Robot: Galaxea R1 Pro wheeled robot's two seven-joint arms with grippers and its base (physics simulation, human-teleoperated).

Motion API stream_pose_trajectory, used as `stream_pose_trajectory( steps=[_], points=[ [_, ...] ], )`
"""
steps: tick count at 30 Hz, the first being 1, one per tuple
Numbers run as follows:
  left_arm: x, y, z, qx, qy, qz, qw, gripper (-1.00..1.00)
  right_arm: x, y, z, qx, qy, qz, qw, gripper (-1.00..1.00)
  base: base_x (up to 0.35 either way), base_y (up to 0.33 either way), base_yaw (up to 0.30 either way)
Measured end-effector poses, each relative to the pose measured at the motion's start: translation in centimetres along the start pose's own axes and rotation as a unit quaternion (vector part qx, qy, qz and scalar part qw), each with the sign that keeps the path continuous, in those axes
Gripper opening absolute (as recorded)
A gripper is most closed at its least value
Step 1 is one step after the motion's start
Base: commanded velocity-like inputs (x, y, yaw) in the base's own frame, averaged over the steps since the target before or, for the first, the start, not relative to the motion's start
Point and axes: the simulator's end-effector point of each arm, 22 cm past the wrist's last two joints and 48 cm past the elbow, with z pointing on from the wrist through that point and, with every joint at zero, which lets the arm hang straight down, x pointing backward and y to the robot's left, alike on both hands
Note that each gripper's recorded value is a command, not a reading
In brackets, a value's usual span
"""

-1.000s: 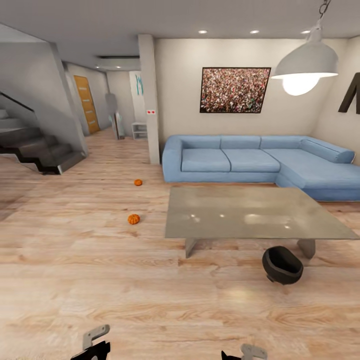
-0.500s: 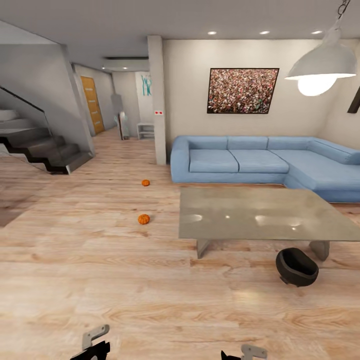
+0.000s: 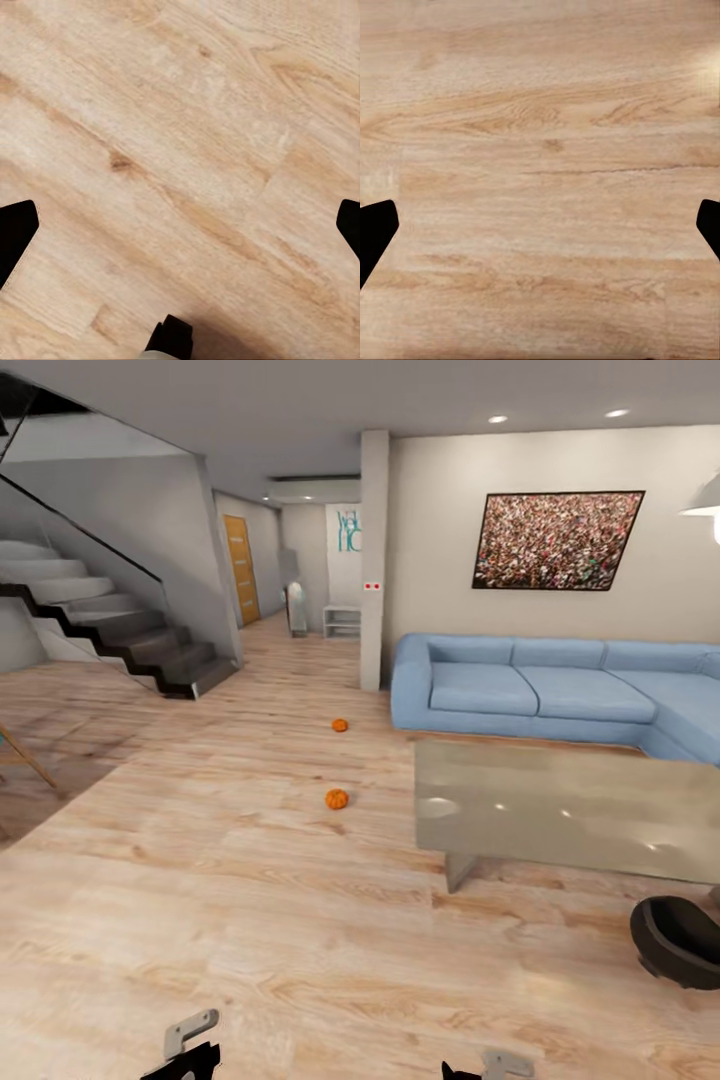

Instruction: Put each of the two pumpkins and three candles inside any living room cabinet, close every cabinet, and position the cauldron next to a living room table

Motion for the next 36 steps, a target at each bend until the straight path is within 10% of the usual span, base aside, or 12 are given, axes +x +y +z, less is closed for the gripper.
stream_pose_trajectory(
  steps=[36],
  points=[
    [-0.03, 0.10, 0.02, -0.001, 0.000, -0.002, 1.0000, 1.00, 0.00, 0.33, 0.00, -0.007, 0.000, -0.016, 0.9998, 1.00, 0.270, 0.180, 0.121]
  ],
)
